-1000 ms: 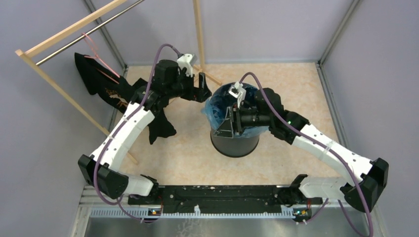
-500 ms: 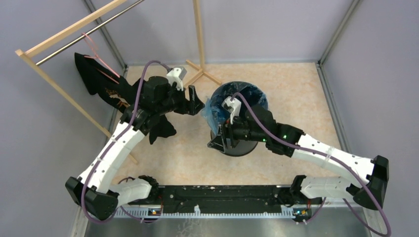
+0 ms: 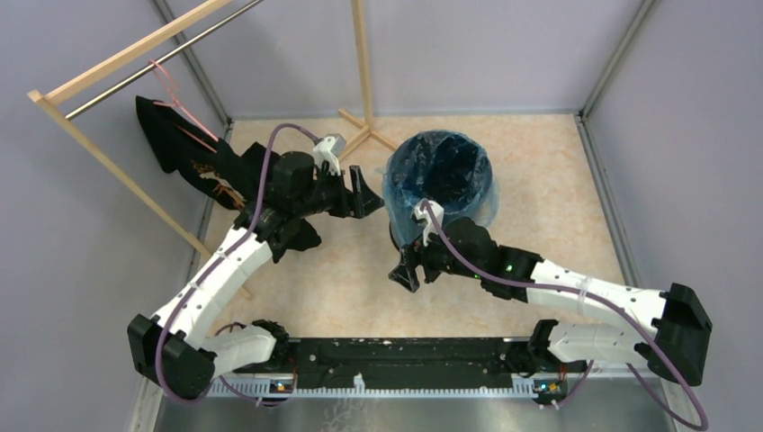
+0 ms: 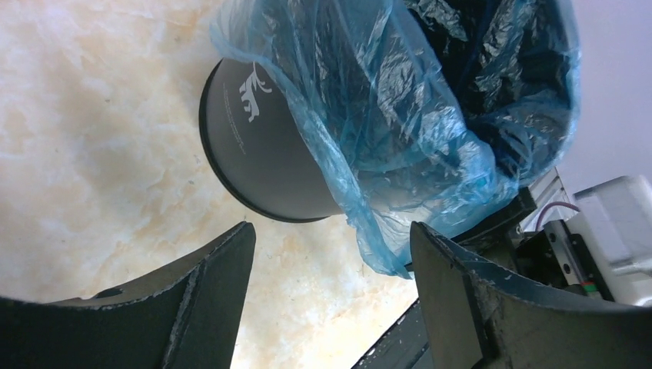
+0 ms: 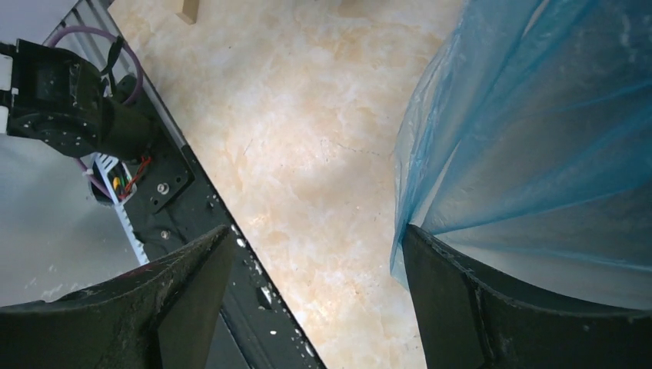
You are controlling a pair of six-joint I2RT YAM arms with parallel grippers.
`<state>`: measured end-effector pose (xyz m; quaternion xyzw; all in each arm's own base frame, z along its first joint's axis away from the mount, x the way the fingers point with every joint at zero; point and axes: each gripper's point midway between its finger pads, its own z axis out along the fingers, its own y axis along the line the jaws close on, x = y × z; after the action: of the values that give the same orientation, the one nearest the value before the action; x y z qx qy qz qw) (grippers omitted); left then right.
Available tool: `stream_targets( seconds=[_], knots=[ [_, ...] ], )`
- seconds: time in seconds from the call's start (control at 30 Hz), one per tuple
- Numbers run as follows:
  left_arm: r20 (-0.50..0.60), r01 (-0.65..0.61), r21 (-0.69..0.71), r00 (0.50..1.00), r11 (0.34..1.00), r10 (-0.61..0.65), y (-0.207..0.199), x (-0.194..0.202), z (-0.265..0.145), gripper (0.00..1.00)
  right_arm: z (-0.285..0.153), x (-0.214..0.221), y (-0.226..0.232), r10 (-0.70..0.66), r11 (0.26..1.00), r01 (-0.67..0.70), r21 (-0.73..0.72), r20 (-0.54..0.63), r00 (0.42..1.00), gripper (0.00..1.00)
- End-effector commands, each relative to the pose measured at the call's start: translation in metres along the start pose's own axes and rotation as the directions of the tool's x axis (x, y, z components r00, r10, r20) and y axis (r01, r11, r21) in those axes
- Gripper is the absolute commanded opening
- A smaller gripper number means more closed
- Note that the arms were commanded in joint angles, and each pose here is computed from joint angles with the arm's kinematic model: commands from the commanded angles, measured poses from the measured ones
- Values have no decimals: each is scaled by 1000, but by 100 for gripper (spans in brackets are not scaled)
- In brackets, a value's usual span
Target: Put the trash bags into the trash bin
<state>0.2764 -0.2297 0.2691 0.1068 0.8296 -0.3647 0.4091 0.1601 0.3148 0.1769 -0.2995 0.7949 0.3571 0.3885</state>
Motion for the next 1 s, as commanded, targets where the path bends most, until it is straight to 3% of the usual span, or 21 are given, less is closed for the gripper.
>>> stream_targets(
  seconds=[0.0, 0.17, 0.43, 0.53, 0.63, 0.8, 0.97],
  knots=[
    [36, 23, 85, 999, 996, -26, -10, -5, 11, 80, -7, -35, 0, 4, 999, -7, 32, 111, 994, 81],
    [14, 73, 142, 997, 987, -76, -13, 3, 25, 81, -25, -53, -1, 18, 997, -29, 72, 151, 988, 83],
    [17, 143, 169, 989, 975, -148, -4, 12, 51, 66, -50, -81, 18, 77, 997, -80, 5, 227, 971, 89],
    [-16, 166, 133, 986, 977, -166, 11, 26, 68, 61, -62, -90, 19, 71, 996, -79, 29, 211, 975, 89],
    [-86, 179, 61, 981, 982, -174, 31, 49, 80, 56, -98, -121, 15, 54, 991, -84, 100, 272, 961, 91],
    [-150, 209, 9, 967, 978, -205, 49, 79, 86, 52, -154, -153, -34, 56, 933, -181, 311, 370, 927, 93],
    [-134, 197, 19, 972, 980, -193, 42, 69, 81, 51, -171, -162, -105, 185, 900, -327, 287, 429, 884, 90]
  ],
)
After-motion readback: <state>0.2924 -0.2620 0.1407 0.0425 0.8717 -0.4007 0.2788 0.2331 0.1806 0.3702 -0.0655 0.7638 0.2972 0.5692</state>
